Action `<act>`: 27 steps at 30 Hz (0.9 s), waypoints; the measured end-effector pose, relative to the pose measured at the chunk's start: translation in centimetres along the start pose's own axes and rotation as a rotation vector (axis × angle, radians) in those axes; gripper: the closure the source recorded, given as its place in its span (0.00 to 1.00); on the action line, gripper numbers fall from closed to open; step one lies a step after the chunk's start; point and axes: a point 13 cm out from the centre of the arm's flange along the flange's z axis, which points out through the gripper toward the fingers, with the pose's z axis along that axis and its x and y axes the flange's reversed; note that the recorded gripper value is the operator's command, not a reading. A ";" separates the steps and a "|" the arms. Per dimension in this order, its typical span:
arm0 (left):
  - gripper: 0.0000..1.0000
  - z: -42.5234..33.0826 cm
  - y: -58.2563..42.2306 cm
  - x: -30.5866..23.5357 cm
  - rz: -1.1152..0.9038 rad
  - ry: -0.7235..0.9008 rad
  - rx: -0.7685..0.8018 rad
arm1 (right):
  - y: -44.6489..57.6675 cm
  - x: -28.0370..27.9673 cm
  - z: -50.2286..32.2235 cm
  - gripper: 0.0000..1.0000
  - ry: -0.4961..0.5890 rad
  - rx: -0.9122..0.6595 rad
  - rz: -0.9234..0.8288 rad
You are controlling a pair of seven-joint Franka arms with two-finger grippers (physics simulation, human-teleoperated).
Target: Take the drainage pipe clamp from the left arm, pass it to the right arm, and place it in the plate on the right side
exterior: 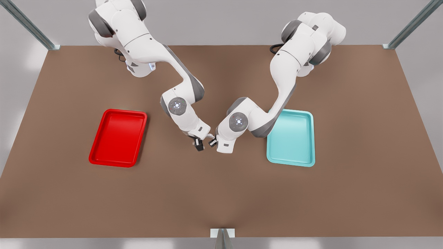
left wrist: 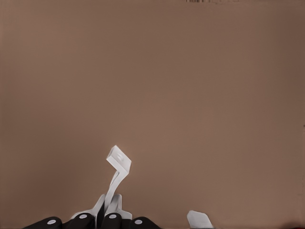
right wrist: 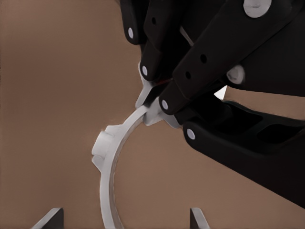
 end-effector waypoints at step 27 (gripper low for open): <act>0.00 -29.1 17.3 -24.5 -0.173 -0.125 -0.109 | -4.3 15.2 -3.2 0.79 0.034 -0.017 0.006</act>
